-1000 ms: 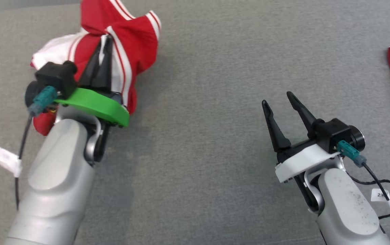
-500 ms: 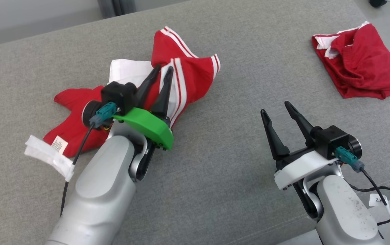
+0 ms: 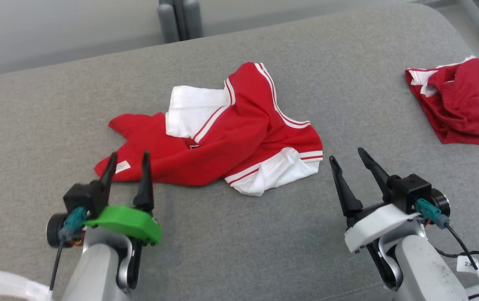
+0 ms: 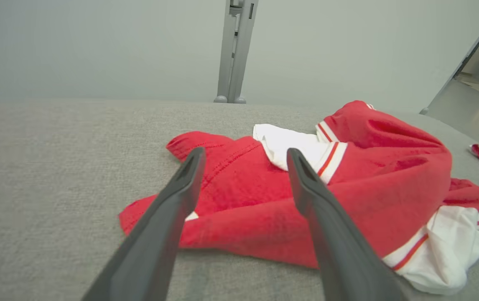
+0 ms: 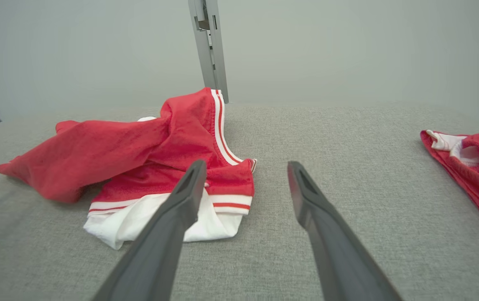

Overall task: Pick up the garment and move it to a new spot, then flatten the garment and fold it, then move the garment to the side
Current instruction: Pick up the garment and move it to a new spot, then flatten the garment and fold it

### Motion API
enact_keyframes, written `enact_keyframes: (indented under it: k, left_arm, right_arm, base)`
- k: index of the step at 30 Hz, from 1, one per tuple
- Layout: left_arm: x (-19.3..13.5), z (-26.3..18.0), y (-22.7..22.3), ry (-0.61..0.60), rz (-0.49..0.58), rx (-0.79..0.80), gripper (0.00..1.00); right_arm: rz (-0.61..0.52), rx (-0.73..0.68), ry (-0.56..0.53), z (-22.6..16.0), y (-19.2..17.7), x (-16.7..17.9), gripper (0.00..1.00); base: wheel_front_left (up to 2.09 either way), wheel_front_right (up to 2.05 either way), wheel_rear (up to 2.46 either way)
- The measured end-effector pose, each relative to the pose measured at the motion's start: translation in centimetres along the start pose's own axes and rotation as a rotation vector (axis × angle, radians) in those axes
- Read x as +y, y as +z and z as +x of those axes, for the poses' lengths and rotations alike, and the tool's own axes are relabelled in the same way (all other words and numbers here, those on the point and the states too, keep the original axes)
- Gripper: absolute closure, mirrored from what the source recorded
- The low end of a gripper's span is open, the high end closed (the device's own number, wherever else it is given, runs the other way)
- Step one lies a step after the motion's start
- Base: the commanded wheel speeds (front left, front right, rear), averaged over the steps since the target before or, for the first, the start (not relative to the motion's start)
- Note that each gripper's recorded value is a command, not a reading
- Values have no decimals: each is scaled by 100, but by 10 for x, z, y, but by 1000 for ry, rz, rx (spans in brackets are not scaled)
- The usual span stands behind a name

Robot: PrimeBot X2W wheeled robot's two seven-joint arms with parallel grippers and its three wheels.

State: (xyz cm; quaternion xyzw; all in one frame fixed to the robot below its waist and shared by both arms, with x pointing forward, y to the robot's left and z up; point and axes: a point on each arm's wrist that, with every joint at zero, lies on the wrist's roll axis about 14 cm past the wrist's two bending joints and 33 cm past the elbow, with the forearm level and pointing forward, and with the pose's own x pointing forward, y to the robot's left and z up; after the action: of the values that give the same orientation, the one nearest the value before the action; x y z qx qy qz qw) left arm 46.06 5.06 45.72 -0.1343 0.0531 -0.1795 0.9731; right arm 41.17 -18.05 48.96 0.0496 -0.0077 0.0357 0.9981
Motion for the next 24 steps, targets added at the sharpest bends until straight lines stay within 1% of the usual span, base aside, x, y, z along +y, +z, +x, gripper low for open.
enact_keyframes:
  k: [3, 8, 10, 13, 18, 24]
  left_arm:
    - [20, -26, 0, 71, 18, -4, 0]
    - [45, -73, 0, 179, 15, -19, 0]
    - [52, -91, -6, 213, 18, -4, 0]
    - [54, -107, -9, 233, 5, -1, 0]
    - [57, -114, -4, 255, -10, -21, 0]
    - [55, -106, -1, 243, -14, -29, 0]
  right_arm:
    - [9, 10, 8, -6, -3, 5, 0]
    - [25, 24, 14, -19, -9, 10, 0]
    - [29, 27, 20, -22, -10, 13, 0]
    - [34, 34, 32, -26, -13, 19, 0]
    - [33, 39, 54, -24, -15, 26, 0]
    - [11, 46, 90, -7, -16, 35, 0]
  base:
    - [0, 0, 0]
    - [0, 0, 0]
    - [0, 0, 0]
    - [0, 0, 0]
    - [0, 0, 0]
    - [0, 0, 0]
